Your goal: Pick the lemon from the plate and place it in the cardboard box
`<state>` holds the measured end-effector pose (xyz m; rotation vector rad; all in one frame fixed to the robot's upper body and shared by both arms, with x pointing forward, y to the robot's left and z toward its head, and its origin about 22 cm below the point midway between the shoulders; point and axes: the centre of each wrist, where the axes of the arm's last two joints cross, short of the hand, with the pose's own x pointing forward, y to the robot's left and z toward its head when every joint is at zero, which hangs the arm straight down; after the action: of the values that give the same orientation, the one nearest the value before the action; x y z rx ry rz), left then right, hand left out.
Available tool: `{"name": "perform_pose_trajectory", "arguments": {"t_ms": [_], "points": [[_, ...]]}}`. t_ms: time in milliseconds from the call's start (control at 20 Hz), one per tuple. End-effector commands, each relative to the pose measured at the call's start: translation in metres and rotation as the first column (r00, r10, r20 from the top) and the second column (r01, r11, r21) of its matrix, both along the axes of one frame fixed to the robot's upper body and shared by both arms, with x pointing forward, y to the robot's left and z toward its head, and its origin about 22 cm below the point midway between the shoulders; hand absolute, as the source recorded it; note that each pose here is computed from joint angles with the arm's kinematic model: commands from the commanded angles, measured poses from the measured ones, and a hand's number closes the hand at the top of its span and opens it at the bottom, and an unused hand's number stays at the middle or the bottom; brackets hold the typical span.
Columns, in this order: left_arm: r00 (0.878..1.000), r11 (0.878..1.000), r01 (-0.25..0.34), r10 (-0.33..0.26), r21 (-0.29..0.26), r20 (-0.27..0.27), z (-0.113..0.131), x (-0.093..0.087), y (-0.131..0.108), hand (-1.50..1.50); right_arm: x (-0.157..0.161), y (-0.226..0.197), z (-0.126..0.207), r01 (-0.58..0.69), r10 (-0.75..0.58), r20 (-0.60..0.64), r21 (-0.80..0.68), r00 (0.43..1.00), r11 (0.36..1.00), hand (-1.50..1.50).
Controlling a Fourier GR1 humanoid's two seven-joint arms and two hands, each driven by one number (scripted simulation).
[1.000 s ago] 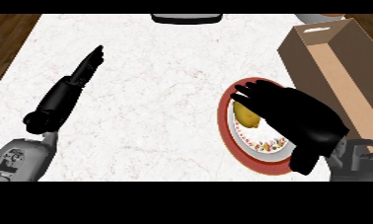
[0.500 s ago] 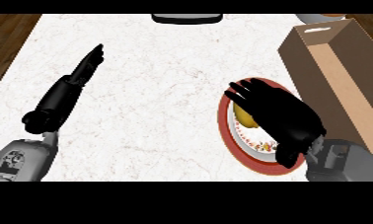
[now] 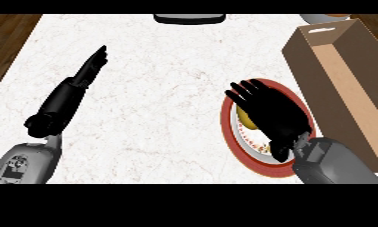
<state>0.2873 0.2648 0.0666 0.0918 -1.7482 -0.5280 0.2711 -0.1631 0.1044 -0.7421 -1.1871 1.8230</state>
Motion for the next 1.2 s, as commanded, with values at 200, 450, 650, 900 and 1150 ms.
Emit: {"name": "perform_pose_trajectory", "arguments": {"t_ms": [200, 450, 650, 900, 1150], "points": [[1.000, 1.000, -0.002, 0.002, 0.001, 0.005, 0.003, 0.012, 0.003, 0.00, 0.023, -0.002, -0.026, -0.005, 0.006, -0.020, 0.025, 1.000, 1.000, -1.50], [1.000, 1.000, 0.000, 0.000, -0.007, 0.008, -0.002, 0.012, -0.006, 0.00, 0.024, 0.005, -0.035, -0.016, 0.016, -0.047, 0.010, 0.999, 1.000, -1.50], [1.000, 1.000, -0.014, 0.013, 0.008, 0.007, 0.001, 0.003, 0.007, 0.00, 0.024, -0.002, -0.052, 0.006, -0.007, -0.033, -0.025, 0.999, 1.000, -1.50], [1.000, 1.000, -0.018, 0.018, 0.010, 0.006, 0.002, -0.007, 0.007, 0.00, 0.029, -0.031, -0.047, 0.048, -0.049, -0.014, -0.051, 0.999, 0.998, -1.50], [1.000, 1.000, -0.005, 0.005, 0.004, 0.013, -0.003, 0.010, 0.001, 0.00, 0.040, -0.009, -0.089, 0.035, -0.037, -0.073, -0.024, 0.997, 0.999, -1.50]]}}
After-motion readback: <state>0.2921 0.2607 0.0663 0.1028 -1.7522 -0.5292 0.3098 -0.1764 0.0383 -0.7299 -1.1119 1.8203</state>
